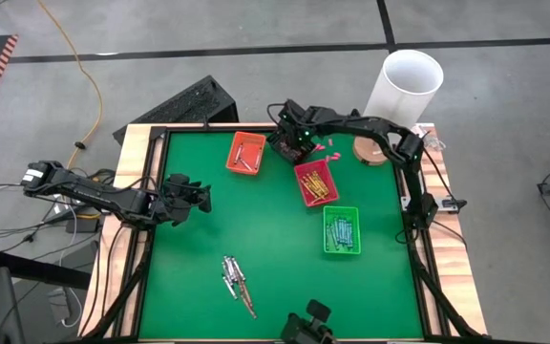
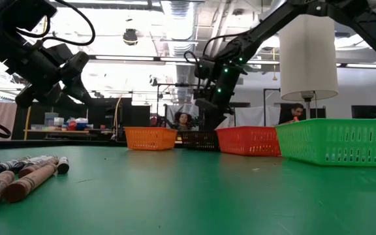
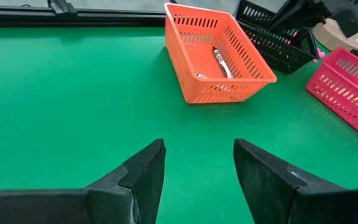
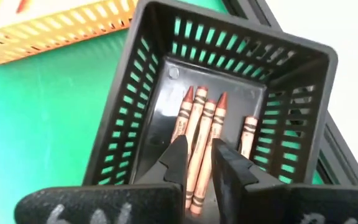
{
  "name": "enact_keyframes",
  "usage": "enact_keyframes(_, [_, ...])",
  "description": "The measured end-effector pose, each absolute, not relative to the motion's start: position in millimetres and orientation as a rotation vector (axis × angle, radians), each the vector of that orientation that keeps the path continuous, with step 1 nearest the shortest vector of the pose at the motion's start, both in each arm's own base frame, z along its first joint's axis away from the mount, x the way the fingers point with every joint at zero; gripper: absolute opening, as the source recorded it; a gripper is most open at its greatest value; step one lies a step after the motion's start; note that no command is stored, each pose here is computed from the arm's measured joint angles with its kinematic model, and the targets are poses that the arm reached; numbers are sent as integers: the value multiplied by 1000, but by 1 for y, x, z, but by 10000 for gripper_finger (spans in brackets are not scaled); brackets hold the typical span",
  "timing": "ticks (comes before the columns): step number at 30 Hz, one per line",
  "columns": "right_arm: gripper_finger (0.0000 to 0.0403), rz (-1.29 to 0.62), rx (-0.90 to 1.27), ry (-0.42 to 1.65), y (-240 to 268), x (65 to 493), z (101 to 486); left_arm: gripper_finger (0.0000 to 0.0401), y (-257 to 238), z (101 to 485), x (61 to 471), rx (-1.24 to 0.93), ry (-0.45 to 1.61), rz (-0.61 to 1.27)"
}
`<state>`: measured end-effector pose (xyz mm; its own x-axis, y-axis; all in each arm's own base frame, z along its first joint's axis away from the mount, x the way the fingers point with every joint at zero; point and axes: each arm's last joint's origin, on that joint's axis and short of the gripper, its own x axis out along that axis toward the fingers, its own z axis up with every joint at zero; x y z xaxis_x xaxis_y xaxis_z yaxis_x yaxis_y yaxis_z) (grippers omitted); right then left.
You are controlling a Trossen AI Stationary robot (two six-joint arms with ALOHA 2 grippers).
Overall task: Sort crayons
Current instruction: Put the black crayon into the orange bin
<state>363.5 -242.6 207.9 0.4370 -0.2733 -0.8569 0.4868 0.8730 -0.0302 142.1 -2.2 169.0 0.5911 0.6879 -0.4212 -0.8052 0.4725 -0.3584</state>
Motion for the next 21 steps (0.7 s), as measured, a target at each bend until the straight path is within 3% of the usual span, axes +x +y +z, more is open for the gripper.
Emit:
enact_keyframes(13, [67, -444, 210, 1031, -229, 376, 267, 180, -3, 169, 143, -494, 299, 861])
enact_keyframes(21, [67, -368, 162, 1043, -191, 389, 314, 180, -4, 170, 145, -490, 288, 854])
